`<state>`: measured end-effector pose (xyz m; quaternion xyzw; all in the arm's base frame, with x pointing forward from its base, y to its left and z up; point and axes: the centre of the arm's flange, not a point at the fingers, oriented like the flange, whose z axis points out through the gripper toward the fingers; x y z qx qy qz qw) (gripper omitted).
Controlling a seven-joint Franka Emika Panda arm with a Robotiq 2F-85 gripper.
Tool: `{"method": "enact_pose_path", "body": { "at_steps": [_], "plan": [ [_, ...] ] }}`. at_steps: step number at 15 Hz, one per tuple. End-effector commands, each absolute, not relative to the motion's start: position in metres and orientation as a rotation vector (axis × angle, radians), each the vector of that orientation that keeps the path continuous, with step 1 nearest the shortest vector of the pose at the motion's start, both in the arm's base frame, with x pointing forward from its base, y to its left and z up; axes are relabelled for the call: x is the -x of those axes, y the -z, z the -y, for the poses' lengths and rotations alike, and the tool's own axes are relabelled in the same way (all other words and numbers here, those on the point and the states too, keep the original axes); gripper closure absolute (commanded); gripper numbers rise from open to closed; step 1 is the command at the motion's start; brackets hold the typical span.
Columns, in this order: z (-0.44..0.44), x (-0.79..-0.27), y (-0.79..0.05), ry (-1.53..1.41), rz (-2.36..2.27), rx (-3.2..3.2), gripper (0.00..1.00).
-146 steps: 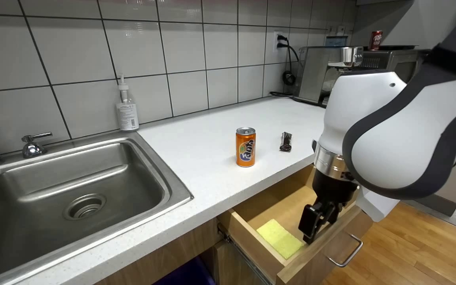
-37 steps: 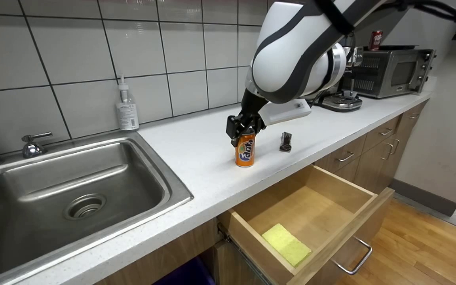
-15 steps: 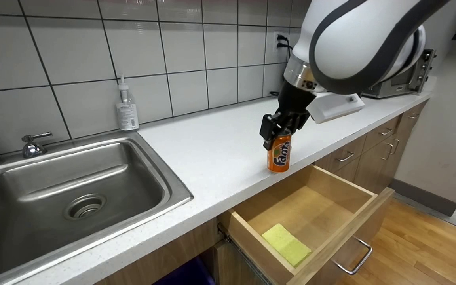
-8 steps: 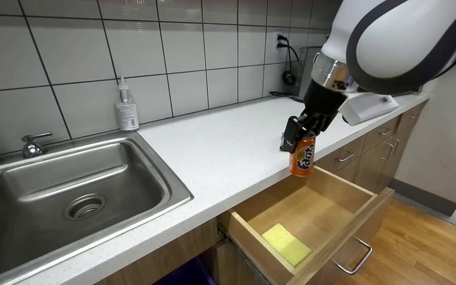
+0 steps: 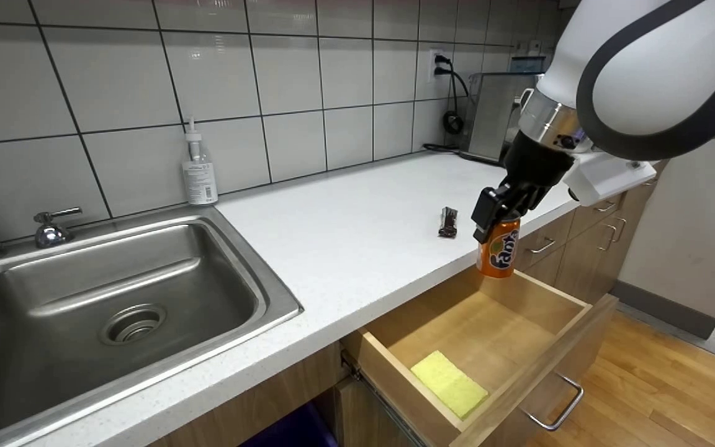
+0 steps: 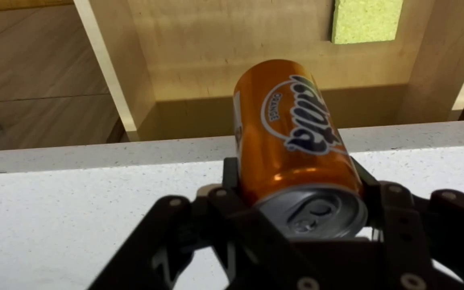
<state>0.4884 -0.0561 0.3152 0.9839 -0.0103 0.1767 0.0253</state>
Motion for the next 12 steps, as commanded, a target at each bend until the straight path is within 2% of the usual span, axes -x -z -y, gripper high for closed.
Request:
{"method": "enact_pose_path", "body": {
  "at_steps": [1,12],
  "plan": [
    [0.068,-0.484,-0.312,-0.587,0.004,-3.028,0.62],
    [0.072,-0.486,-0.275,-0.574,-0.017,-3.026,0.62]
  ]
}}
